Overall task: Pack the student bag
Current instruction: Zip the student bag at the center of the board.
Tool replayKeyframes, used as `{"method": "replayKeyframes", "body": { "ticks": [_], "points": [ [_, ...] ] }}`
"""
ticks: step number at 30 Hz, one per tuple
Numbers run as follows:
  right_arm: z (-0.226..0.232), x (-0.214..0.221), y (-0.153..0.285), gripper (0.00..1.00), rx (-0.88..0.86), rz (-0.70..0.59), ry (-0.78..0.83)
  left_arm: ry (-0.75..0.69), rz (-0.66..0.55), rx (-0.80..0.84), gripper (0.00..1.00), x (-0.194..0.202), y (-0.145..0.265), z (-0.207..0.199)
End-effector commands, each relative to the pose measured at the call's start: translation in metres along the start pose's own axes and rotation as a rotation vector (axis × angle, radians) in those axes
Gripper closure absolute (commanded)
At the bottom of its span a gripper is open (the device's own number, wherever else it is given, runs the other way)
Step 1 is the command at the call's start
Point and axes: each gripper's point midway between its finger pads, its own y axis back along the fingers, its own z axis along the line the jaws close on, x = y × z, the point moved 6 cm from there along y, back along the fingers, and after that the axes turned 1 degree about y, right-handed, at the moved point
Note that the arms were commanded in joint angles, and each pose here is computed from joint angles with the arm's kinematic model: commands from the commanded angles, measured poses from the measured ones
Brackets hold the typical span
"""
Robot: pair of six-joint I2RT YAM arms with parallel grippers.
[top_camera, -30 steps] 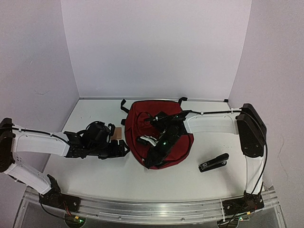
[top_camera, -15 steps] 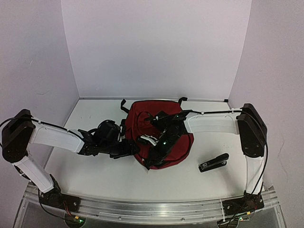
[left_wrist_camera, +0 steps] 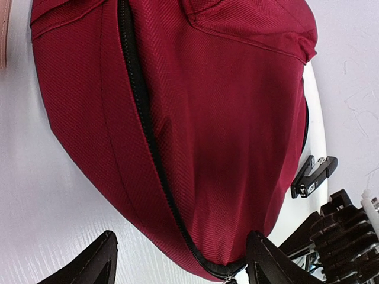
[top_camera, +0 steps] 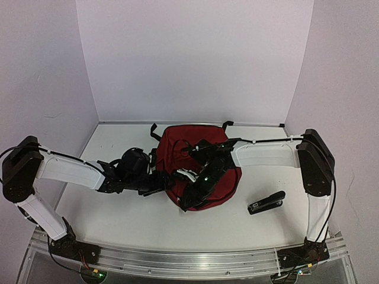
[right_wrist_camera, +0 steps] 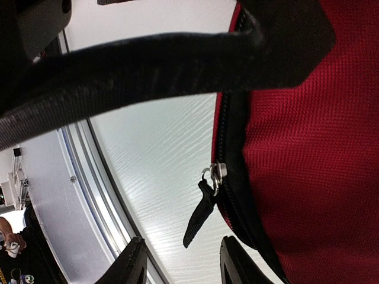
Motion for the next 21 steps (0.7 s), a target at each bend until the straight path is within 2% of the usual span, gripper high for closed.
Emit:
{"method": "replayKeyframes", "body": {
  "ticks": [1,9,21],
  "points": [
    [0.008,0.000,0.001,0.55,-0.023,-0.013,0.003,0.002,-0.052,0.053,0.26,-0.013,0.007,-0.015],
    [-0.001,0.001,-0.009,0.54,-0.004,-0.001,-0.021,0.001,-0.049,0.054,0.26,-0.012,0.005,-0.014],
    [-0.016,-0.003,-0.027,0.58,0.039,0.000,-0.064,0.014,-0.055,0.042,0.26,-0.011,0.006,-0.010]
  ]
}}
